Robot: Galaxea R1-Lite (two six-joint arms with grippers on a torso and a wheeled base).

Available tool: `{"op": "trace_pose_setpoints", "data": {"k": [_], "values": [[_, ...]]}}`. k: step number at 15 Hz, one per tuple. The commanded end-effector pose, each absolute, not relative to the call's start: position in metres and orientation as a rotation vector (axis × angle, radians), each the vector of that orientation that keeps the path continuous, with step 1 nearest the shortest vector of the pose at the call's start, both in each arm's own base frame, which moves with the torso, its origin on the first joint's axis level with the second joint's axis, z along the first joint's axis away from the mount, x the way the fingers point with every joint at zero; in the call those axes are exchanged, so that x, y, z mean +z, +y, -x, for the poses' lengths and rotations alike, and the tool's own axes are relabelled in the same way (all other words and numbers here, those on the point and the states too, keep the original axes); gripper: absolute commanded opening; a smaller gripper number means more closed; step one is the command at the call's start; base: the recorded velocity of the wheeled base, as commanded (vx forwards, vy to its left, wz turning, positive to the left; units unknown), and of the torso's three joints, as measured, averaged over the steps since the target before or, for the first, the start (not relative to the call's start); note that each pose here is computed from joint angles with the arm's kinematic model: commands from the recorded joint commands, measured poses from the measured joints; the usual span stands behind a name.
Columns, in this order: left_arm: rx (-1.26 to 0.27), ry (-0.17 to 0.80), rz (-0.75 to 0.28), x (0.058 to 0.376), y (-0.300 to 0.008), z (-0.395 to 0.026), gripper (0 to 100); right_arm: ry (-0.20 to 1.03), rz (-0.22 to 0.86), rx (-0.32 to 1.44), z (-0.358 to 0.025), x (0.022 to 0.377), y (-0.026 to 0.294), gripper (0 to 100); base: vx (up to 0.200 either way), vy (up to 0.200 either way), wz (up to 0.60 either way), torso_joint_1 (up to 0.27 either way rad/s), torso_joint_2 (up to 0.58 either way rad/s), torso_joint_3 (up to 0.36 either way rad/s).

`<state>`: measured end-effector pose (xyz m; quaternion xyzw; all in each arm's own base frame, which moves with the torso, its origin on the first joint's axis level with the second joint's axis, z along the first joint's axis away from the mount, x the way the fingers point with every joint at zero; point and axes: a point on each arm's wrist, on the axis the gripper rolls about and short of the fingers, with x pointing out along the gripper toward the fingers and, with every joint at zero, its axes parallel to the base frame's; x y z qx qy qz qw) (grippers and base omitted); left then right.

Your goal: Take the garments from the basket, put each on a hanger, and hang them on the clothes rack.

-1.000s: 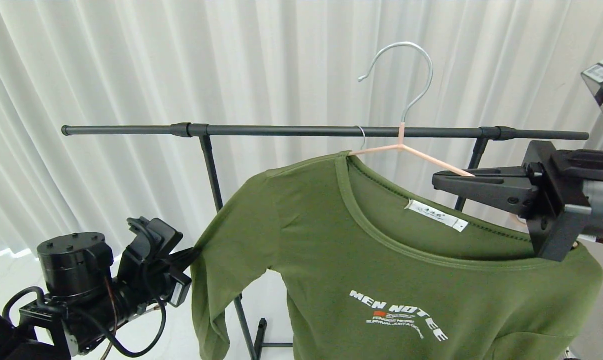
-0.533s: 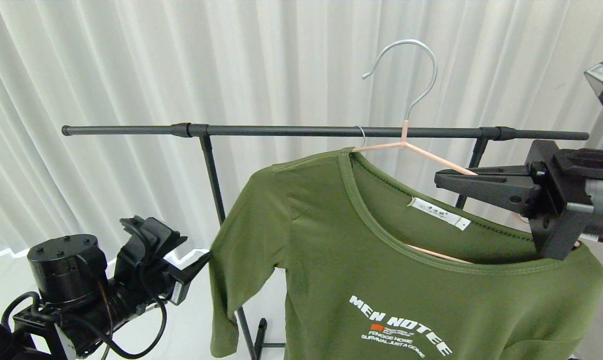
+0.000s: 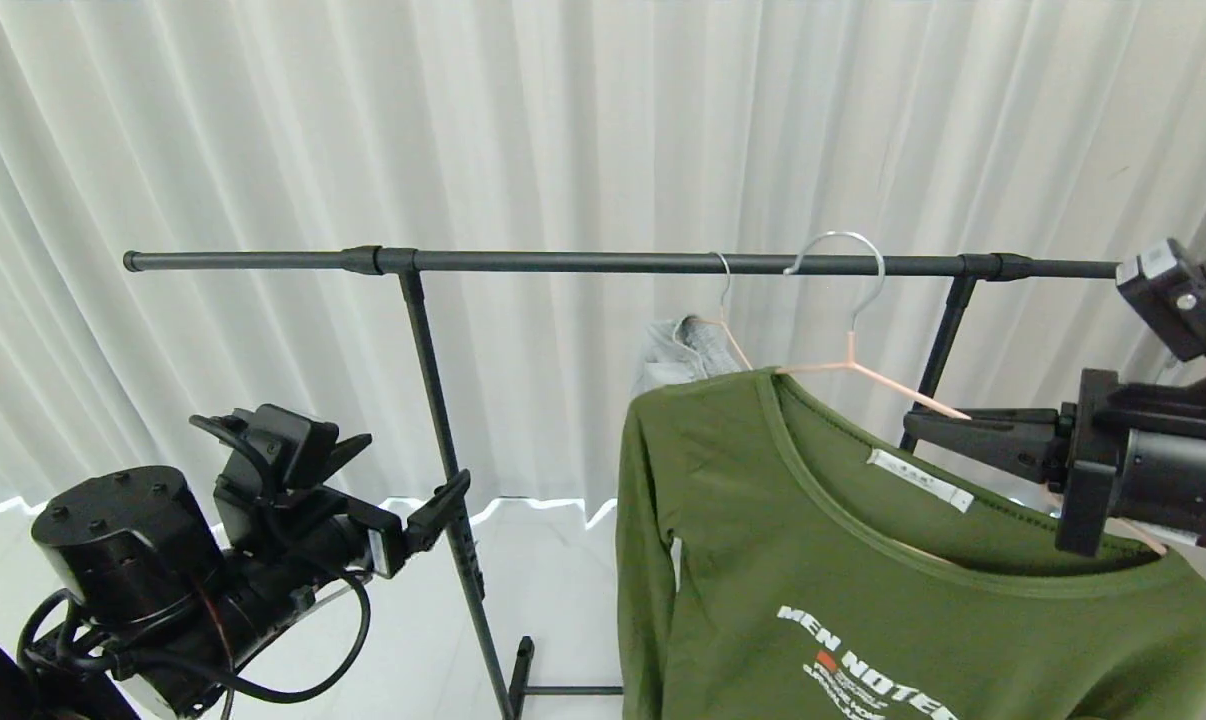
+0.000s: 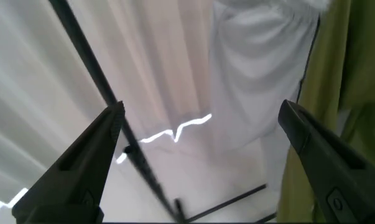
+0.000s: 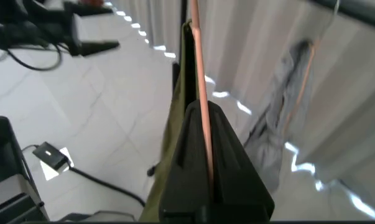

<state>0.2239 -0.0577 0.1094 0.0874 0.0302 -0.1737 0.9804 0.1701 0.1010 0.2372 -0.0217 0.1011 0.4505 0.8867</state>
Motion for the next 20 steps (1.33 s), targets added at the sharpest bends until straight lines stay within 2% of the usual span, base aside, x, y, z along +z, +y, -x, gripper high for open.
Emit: {"op": "trace_pose_setpoints", "data": {"k": [1,7,15,20], "values": [[-0.335,0.066,-0.165,0.109,-0.064,-0.221,100,0.249,0.021,0.886,-0.157,0.223,0.087,0,0.000,0.000,0.00,0.000,0.00,0.000],[-0.222,0.110,-0.171,0.101,-0.061,-0.222,100,0.340,-0.017,0.716,-0.129,0.202,0.047,0,0.000,0.000,0.00,0.000,0.00,0.000],[-0.241,0.095,-0.178,0.101,-0.063,-0.211,100,0.339,-0.046,0.675,-0.086,0.195,0.033,0,0.000,0.000,0.00,0.000,0.00,0.000],[-0.258,0.100,-0.172,0.100,-0.066,-0.207,100,0.353,-0.055,0.666,-0.079,0.188,0.031,0,0.000,0.000,0.00,0.000,0.00,0.000]]}}
